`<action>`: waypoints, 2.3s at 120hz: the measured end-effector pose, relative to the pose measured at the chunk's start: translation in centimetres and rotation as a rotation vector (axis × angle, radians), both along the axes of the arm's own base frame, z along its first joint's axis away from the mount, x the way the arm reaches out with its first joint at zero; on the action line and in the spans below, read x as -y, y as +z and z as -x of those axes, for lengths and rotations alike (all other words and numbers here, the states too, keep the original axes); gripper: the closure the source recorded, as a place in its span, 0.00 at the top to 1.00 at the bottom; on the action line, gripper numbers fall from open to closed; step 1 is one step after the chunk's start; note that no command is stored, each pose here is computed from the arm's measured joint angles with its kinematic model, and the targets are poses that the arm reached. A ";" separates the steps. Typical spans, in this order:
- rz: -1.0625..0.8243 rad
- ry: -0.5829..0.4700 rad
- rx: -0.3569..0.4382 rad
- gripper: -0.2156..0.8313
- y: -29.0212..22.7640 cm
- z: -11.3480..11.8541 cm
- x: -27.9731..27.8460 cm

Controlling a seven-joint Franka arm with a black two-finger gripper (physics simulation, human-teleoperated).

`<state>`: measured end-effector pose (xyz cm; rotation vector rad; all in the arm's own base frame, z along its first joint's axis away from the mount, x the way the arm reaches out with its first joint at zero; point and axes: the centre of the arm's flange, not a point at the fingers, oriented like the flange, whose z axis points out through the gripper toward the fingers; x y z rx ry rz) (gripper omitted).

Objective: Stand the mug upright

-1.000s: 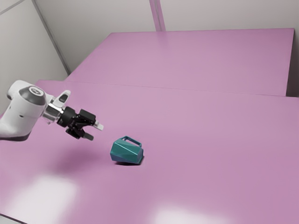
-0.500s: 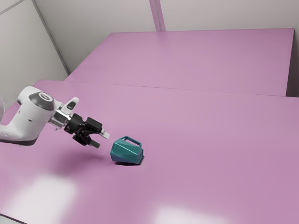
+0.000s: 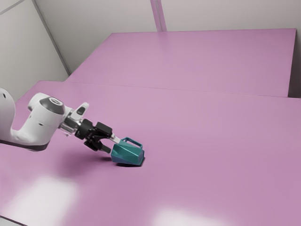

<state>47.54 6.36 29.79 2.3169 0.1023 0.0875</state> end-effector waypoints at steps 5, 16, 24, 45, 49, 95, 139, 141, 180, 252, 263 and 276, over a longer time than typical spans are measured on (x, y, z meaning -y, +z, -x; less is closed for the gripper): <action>0.003 -0.005 0.000 0.77 -0.2 0.0 0.3; 0.009 -0.012 -0.001 0.77 -0.5 -0.1 0.8; 0.012 -0.012 0.000 0.77 -0.7 -0.2 0.9; 0.017 -0.017 0.001 0.77 -1.2 -0.3 1.5; 0.019 -0.019 0.002 0.77 -1.2 -0.4 1.7; 0.025 -0.034 0.017 0.58 -1.3 -0.7 3.2; 0.020 -0.031 0.035 0.34 -0.8 -0.8 3.1; 0.019 -0.032 0.036 0.33 -0.8 -0.8 3.1; 0.014 -0.048 0.066 0.13 0.7 -0.9 3.9; -0.187 -0.241 0.203 0.05 8.6 -2.9 5.7; -0.281 -0.301 0.196 0.05 9.6 -2.9 5.2; -0.399 -0.372 0.177 0.05 10.5 -2.8 5.3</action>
